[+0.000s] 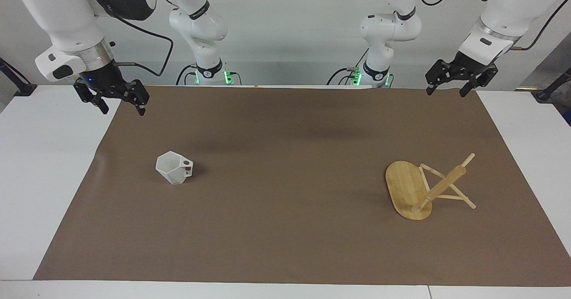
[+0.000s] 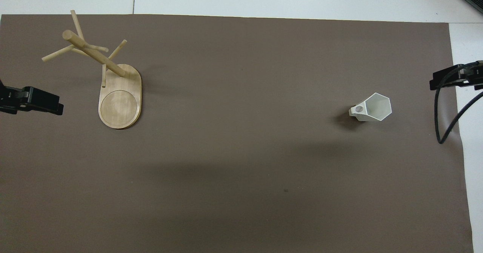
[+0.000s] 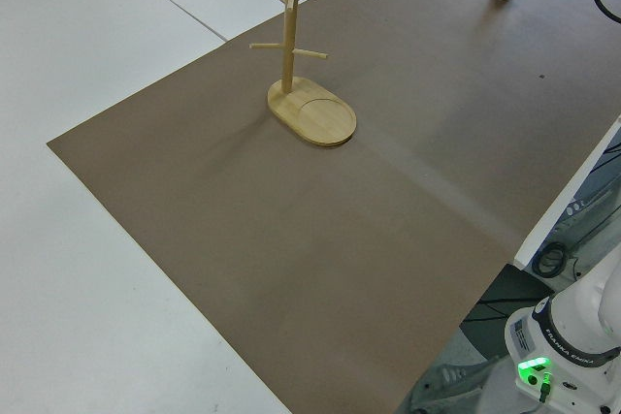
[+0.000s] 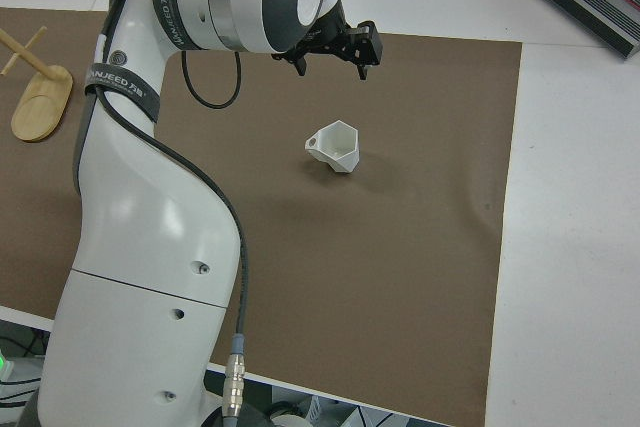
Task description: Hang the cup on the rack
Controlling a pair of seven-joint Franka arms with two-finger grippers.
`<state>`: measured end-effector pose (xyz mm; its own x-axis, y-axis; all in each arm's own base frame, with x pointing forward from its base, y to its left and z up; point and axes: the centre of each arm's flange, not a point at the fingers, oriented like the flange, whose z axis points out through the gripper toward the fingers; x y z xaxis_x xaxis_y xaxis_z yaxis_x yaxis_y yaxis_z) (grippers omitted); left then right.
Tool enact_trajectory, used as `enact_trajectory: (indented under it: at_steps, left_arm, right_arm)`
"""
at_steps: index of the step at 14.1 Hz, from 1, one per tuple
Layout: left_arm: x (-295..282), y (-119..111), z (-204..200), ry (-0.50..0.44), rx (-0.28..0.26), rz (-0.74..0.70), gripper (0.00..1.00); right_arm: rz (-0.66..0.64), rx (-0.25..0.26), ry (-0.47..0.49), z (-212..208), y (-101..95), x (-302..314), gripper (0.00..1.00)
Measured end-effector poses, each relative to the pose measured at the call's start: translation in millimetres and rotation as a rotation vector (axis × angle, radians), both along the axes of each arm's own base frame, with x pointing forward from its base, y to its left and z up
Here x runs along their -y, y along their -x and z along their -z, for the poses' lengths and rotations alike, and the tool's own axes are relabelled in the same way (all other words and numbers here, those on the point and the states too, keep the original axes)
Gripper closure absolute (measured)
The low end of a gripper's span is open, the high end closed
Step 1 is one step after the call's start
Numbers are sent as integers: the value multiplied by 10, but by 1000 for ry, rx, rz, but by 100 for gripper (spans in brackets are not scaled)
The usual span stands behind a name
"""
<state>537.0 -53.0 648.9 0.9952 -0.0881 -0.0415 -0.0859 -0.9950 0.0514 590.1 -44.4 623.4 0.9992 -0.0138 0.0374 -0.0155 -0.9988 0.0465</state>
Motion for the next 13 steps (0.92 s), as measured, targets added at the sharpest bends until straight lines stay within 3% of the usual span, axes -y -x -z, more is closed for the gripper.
enact_trajectory:
  at_steps: [8,13]
  left_arm:
    - [-3,0,0,0,0,-1,0]
    - [-2,0,0,0,0,0,0]
  right_arm:
    - [-13,14,-2,11,-20,-37,0]
    - [-65,79,-6,581,-95,-27,0]
